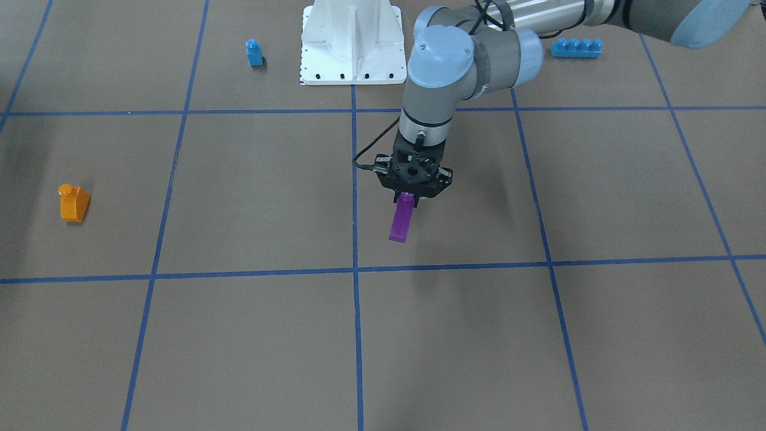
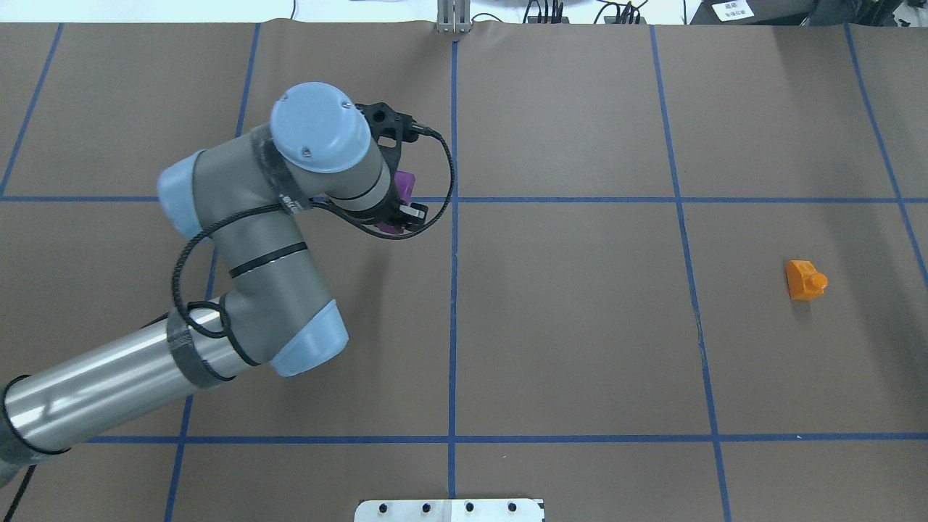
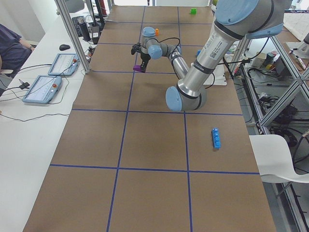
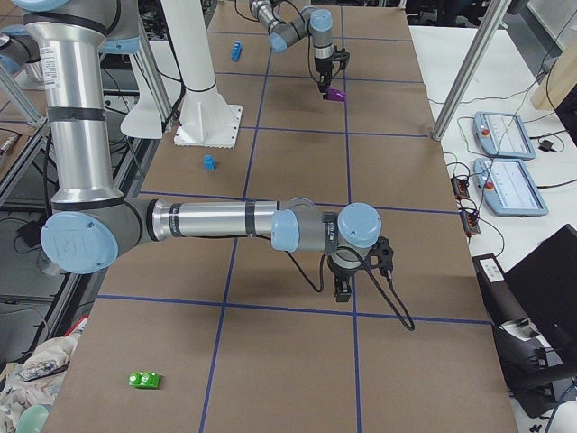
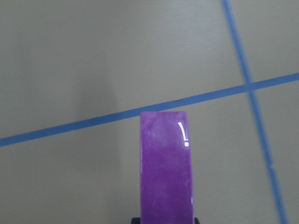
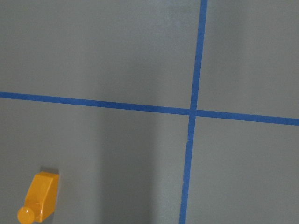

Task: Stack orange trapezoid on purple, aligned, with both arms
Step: 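Carry the purple block to the table centre and set it down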

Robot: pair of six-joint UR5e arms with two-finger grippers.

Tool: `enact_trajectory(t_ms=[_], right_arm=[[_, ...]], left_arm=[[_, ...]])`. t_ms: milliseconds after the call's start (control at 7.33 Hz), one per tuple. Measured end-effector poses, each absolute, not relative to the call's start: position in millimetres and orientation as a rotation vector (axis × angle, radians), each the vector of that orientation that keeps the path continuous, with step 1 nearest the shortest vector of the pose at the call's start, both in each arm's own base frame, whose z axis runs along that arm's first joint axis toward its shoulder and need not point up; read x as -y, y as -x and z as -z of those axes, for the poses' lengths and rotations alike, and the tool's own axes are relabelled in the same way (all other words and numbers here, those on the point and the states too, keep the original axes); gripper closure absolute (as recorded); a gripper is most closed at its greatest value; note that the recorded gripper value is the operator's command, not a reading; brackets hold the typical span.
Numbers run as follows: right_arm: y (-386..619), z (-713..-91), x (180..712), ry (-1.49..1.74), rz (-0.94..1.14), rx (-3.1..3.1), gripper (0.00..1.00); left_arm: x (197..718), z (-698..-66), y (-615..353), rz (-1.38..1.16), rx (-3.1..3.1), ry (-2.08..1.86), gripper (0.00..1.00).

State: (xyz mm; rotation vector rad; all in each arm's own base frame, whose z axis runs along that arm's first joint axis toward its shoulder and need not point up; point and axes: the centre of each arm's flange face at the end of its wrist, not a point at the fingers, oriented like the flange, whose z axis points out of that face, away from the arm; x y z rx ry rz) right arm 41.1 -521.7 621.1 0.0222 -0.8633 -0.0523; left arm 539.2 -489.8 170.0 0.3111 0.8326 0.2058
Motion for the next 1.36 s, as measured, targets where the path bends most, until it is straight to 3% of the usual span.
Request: enact_trajectory(t_ms=[682,818,955,1091,1364], right_arm=[[37.2,-596.9,500.4,-0.015,-0.161,0.905,0.00],[47.6,-591.1,492.2,-0.008,-0.161,0.903,0.00],[58.6,-585.4,487.0,-0.006,-0.152,0.895,0.00],[69.9,-580.8,483.9,-0.005,-0.139,0.887,0.00],[92.1,-569.4,479.8,0.001,-0.113,0.885,0.00]], left_arm=[[493.1,-183.7,-625.5,-0.330,-0.845,-0.424,0.96],[492.0,-184.7,-627.9,-0.332,-0.845,-0.422,0.56],[487.9,-185.3,-632.0,-0.323,-0.848,-0.410,0.49],[482.7,-186.1,-636.6,-0.299,-0.853,-0.390,0.00],[483.7,-187.1,-636.4,-0.251,-0.856,-0.365,0.00]])
